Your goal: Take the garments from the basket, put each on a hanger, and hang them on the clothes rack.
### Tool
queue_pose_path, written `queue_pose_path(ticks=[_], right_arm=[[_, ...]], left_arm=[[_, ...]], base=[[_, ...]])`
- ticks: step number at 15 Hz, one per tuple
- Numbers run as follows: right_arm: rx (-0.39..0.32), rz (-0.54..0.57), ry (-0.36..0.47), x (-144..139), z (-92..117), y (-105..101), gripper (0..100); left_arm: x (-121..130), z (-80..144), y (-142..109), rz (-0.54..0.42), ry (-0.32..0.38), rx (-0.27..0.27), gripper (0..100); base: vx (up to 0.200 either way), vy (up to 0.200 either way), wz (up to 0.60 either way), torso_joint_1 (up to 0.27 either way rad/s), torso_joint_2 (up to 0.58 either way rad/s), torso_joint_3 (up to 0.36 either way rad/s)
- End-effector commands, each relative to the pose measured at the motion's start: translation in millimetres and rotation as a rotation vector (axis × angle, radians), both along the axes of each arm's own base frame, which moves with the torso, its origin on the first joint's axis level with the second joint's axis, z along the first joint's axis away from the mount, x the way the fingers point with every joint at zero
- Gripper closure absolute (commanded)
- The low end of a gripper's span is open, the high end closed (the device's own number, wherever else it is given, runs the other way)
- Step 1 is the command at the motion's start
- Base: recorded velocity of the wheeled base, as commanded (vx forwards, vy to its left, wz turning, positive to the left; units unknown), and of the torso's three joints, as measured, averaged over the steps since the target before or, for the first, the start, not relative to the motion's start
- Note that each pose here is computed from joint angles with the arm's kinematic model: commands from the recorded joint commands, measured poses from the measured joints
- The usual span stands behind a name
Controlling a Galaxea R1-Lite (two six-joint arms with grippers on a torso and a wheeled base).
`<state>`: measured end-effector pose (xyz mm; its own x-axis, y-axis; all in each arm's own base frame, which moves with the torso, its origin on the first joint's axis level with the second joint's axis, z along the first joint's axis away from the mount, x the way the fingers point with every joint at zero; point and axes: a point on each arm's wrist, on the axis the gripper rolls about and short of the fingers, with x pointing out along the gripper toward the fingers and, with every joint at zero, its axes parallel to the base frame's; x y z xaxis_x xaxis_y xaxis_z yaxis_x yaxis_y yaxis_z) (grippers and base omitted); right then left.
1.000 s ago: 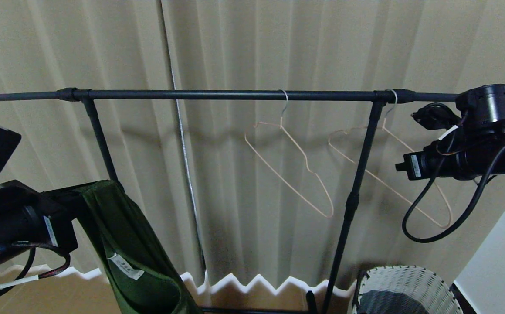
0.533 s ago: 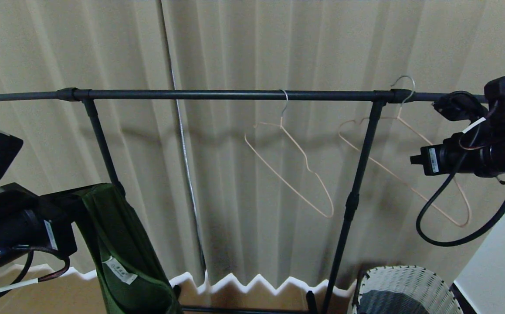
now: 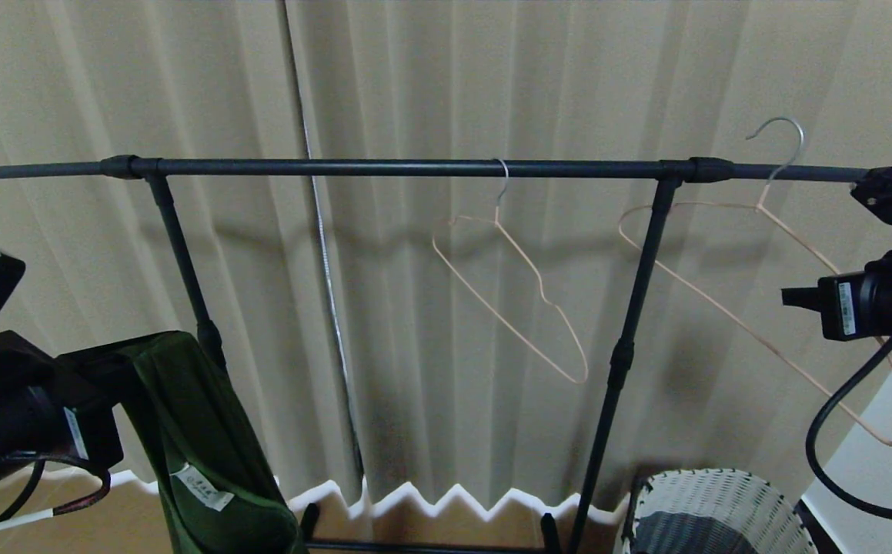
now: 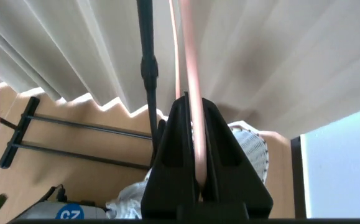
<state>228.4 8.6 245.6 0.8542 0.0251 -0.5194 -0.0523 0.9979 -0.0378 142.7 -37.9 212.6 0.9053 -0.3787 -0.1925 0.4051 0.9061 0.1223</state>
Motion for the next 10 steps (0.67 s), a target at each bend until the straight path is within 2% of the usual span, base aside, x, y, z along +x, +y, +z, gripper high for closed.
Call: queue_pose_path(ticks=[1,8,10], right_arm=[[0.000,-0.011,-0.022,-20,2,-3,100],[-0.002,-0.054,-0.009,-43,-8,-12,100],[-0.003,-0.052,0.000,-49,-13,-12,100]], left_arm=[[-3,2,1,0.000,-0.015,-0.003,100],[-3,2,3,0.014,-0.013,-0.003,100],[-3,1,3,0.012,-0.012,-0.001,100]], base=[[-0.200,0.000,0.00,0.007,0.01,0.002],[-0.200,0.000,0.00,-0.002,0.00,0.002],[0.000,0.000,0.00,0.000,0.00,0.000]])
